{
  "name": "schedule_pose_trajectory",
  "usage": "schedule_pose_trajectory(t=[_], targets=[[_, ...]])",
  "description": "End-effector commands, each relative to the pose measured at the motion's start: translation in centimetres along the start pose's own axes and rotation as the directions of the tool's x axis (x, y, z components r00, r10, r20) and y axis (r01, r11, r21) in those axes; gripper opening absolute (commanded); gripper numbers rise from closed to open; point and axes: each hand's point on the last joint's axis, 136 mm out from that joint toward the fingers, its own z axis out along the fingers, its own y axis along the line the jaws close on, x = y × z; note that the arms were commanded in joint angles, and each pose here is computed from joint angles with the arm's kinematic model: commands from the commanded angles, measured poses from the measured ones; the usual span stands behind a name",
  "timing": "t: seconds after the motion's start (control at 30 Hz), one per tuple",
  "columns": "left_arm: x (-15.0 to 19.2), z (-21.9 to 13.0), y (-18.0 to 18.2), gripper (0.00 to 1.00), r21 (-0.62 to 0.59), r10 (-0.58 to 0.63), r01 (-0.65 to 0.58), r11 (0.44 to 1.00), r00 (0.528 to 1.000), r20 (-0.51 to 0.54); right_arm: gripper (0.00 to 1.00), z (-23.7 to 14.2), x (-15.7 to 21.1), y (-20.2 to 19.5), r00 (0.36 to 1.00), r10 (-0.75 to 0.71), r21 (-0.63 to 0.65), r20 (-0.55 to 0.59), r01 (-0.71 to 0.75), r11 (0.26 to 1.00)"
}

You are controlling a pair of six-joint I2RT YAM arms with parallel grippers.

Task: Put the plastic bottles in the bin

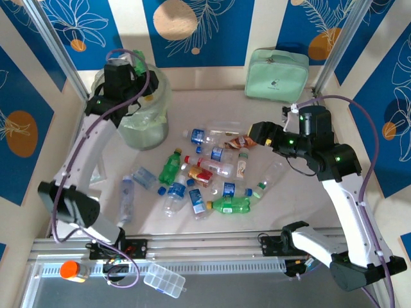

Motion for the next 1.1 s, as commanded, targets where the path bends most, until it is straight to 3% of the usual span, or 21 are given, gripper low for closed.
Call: schedule_pose_trajectory(t=[0.0,0.17,0.37,0.57,0.67,0.77,0.93,1.07], targets=[[-0.2,1.6,3.7,0.22,-0.173,-0.055,0.049,0.984,0.998,-0.031,0.80,-0.4,0.7,-1.5,0.999,0.034,0.090,-0.025,-0.032,0.995],[1.4,4.7,6.1,0.22,-0.264,-0.123,0.096,0.960,0.988,-0.089,0.78,-0.2,1.6,-2.9,0.990,0.107,0.151,-0.094,-0.092,0.984],[3.8,7.7,9.2,0.23,-0.382,-0.209,0.132,0.915,0.964,-0.166,0.78,0.2,2.0,-4.2,0.985,0.144,0.186,-0.100,-0.124,0.975],[6.4,10.3,11.5,0.31,-0.443,-0.277,0.153,0.883,0.933,-0.231,0.78,0.7,2.0,-4.3,0.982,0.151,0.187,-0.110,-0.129,0.974],[7.7,11.3,12.8,0.41,-0.477,-0.319,0.174,0.861,0.916,-0.242,0.78,0.9,2.1,-4.4,0.982,0.153,0.186,-0.113,-0.130,0.974],[9.4,12.6,13.7,0.45,-0.492,-0.350,0.183,0.851,0.897,-0.272,0.78,0.9,2.1,-4.6,0.982,0.153,0.193,-0.109,-0.130,0.973],[10.8,13.6,13.9,0.80,-0.494,-0.363,0.181,0.851,0.881,-0.304,0.79,0.9,2.3,-4.7,0.981,0.157,0.185,-0.114,-0.134,0.974],[10.7,13.0,14.3,0.91,-0.520,-0.367,0.173,0.837,0.881,-0.297,0.79,0.8,2.2,-4.6,0.982,0.157,0.182,-0.106,-0.136,0.974]])
